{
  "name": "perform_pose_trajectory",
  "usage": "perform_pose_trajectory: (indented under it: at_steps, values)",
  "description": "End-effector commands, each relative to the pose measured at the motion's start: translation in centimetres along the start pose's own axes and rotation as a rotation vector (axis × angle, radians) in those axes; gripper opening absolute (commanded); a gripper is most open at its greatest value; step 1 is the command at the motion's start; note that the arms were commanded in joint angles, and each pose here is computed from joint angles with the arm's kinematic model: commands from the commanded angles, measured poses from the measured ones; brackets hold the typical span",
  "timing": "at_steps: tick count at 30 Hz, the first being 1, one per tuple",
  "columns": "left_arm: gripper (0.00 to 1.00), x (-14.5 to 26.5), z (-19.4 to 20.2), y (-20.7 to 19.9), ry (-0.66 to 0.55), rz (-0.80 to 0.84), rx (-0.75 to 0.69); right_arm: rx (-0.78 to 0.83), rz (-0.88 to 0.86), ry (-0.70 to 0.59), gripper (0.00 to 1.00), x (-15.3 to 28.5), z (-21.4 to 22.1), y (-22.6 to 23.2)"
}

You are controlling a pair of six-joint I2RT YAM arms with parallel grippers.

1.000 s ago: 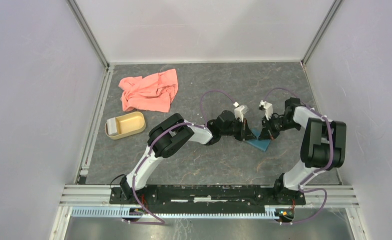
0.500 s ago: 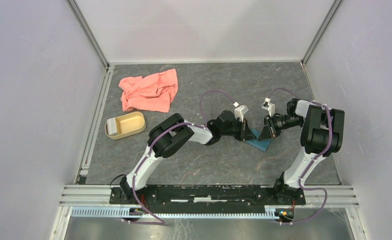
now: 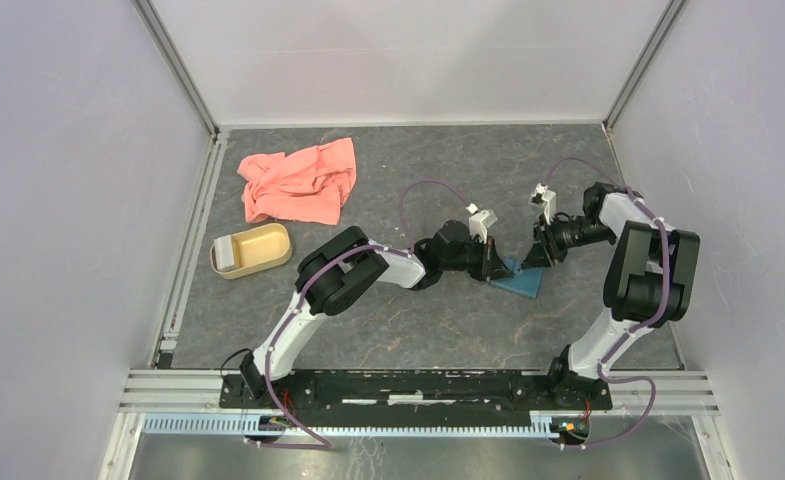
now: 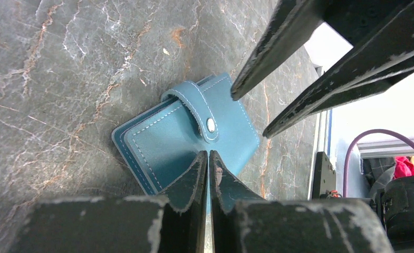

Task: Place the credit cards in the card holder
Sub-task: Close the card holder at the center of the board.

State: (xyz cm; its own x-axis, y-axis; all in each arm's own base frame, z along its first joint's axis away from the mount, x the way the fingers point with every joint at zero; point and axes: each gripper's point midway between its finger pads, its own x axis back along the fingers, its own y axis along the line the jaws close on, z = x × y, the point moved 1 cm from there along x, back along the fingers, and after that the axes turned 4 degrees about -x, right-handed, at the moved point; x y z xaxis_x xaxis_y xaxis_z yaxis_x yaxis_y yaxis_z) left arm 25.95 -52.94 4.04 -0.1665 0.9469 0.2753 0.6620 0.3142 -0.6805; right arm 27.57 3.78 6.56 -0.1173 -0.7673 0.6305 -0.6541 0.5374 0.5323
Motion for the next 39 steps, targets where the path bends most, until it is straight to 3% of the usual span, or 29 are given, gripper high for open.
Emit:
perform_pose_trajectory:
  at_steps: [1, 5, 11, 15, 19, 25, 30, 39]
  values:
    - [0.11, -0.2, 1.4, 1.3, 0.034, -0.027, 0.043, 0.105, 0.071, -0.054, 0.33, 1.2, -1.8, 0.1]
    - [0.11, -0.2, 1.5, 1.4, 0.036, -0.028, 0.046, 0.174, 0.208, -0.023, 0.15, 0.3, -1.4, -1.1]
    - [0.11, -0.2, 1.5, 1.5, 0.036, -0.029, 0.047, 0.227, 0.254, 0.014, 0.13, -1.0, -1.5, -1.3]
    - [0.11, -0.2, 1.5, 1.5, 0.036, -0.029, 0.047, 0.255, 0.274, 0.032, 0.18, -0.9, -1.7, -1.3]
    - [0.11, -0.2, 1.5, 1.4, 0.036, -0.027, 0.048, 0.345, 0.290, 0.030, 0.36, -0.3, -1.8, -0.5]
    - [0.11, -0.2, 1.6, 1.4, 0.038, -0.022, 0.052, 0.629, 0.290, 0.026, 0.60, 0.4, -1.6, 1.7]
    - [0.11, -0.2, 1.6, 1.4, 0.038, -0.024, 0.050, 0.813, 0.246, 0.069, 0.60, -0.5, -0.1, 2.1]
    - [0.11, -0.2, 1.6, 1.4, 0.039, -0.021, 0.050, 0.882, 0.266, 0.089, 0.55, -1.2, 0.4, 0.9]
